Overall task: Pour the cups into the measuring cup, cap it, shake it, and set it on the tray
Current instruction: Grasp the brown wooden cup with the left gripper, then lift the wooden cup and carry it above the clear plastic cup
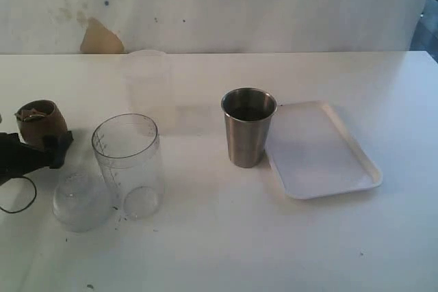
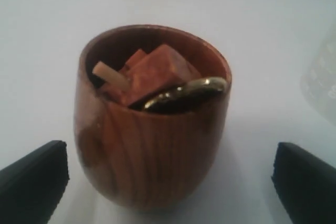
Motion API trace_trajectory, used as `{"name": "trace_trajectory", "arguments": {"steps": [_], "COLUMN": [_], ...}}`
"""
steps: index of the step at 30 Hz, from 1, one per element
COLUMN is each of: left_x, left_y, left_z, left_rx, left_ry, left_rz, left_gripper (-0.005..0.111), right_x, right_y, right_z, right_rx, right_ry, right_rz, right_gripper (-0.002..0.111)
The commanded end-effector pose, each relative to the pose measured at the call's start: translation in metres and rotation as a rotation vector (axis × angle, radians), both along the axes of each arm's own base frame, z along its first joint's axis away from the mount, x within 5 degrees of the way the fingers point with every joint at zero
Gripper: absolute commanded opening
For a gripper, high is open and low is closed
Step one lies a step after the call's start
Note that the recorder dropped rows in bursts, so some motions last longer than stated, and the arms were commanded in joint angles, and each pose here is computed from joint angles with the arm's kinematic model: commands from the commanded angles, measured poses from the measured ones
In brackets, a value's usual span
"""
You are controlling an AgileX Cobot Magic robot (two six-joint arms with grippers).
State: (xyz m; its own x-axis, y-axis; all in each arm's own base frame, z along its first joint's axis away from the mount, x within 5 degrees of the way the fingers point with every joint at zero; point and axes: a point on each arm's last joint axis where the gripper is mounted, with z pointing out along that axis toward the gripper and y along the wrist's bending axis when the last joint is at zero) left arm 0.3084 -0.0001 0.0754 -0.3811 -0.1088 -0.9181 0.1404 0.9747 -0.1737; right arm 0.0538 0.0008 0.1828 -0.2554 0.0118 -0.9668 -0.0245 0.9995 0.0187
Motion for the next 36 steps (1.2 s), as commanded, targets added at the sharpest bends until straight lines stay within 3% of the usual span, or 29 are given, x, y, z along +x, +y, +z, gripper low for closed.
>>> {"name": "trace_trajectory", "arguments": {"steps": [1, 17, 19, 21, 25, 30, 33, 36], "left_x": [0.014, 0.037, 0.037, 0.037, 0.035, 0.036, 0.038, 0.032], "left_y": [0.0, 0.002, 0.002, 0.002, 0.003, 0.0, -0.001, -0.011], "left_z": [-0.003, -0.01, -0.01, -0.01, -0.015, 0.0, 0.044, 0.087], "left_rx": [0.006, 0.03, 0.03, 0.031, 0.026, 0.049, 0.065, 0.133], "left_ry": [-0.031, -0.027, -0.029, -0.025, 0.031, 0.033, -0.087, -0.211], "left_rz": [-0.015, -0.015, -0.015, -0.015, -0.007, -0.052, -0.067, -0.196], "left_gripper": [0.105, 0.103, 0.092, 0.071, 0.004, 0.0, 0.0, 0.0], "right_x": [0.0, 0.0, 0.0, 0.0, 0.0, 0.0, 0.0, 0.0], "right_y": [0.0, 0.0, 0.0, 0.0, 0.0, 0.0, 0.0, 0.0], "right_z": [0.0, 0.0, 0.0, 0.0, 0.0, 0.0, 0.0, 0.0], "right_rx": [-0.009, -0.009, -0.009, -0.009, -0.009, -0.009, -0.009, -0.009], "right_ry": [-0.009, -0.01, -0.01, -0.01, -0.01, -0.01, -0.01, -0.01], "right_rz": [-0.003, -0.001, -0.001, -0.001, -0.001, -0.001, -0.001, -0.001], "right_gripper": [0.0, 0.0, 0.0, 0.0, 0.0, 0.0, 0.0, 0.0]}}
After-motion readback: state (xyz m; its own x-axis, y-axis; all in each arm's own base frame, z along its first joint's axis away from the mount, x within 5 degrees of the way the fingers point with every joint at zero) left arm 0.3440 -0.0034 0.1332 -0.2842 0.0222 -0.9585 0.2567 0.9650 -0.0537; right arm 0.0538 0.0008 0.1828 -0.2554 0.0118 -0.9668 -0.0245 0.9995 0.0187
